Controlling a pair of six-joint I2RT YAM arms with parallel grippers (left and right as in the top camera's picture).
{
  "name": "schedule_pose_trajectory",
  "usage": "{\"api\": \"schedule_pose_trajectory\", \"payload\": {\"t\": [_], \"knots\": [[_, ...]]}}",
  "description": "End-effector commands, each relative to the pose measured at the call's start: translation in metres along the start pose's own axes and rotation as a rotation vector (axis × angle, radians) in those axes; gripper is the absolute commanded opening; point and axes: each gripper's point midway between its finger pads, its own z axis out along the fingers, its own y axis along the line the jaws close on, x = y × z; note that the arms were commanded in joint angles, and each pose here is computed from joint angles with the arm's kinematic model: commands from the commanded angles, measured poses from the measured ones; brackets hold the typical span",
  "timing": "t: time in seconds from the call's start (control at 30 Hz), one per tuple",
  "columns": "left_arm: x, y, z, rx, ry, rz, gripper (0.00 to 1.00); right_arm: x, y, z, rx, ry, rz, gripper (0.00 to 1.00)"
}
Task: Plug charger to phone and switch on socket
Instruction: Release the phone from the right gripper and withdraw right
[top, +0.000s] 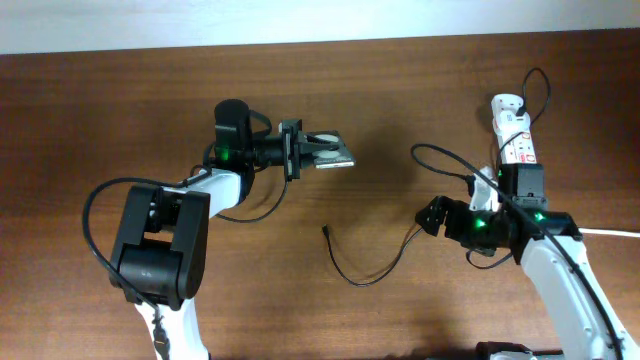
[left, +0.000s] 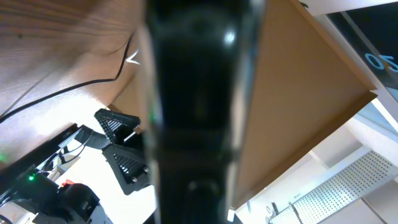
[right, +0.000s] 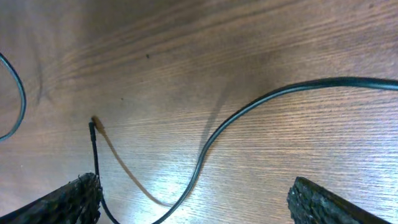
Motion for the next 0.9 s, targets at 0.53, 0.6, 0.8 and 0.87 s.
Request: {"api": "schedule_pose_trajectory", "payload": {"t": [0.53,0.6,0.8,0.87], "knots": [[0.002,-0.012,0.002,0.012,-0.003,0.029,0.0,-0.026,0.02,-0.028,-0.014,-0.16,-0.289,0.98],[0.002,-0.012,0.002,0.012,-0.004,0.029,0.0,-0.03,0.024,-0.033,-0.015,-0.192,-0.361,0.99],[0.002,-0.012,0.002,0.012,-0.004,0.029,0.0,-0.037,0.028,-0.036,-0.026,-0.227,-0.363,0.99],[0.002,-0.012,0.002,0.012,-0.004,0.029,0.0,-0.034,0.03,-0.035,-0.052,-0.214,-0.267,0.99]]}}
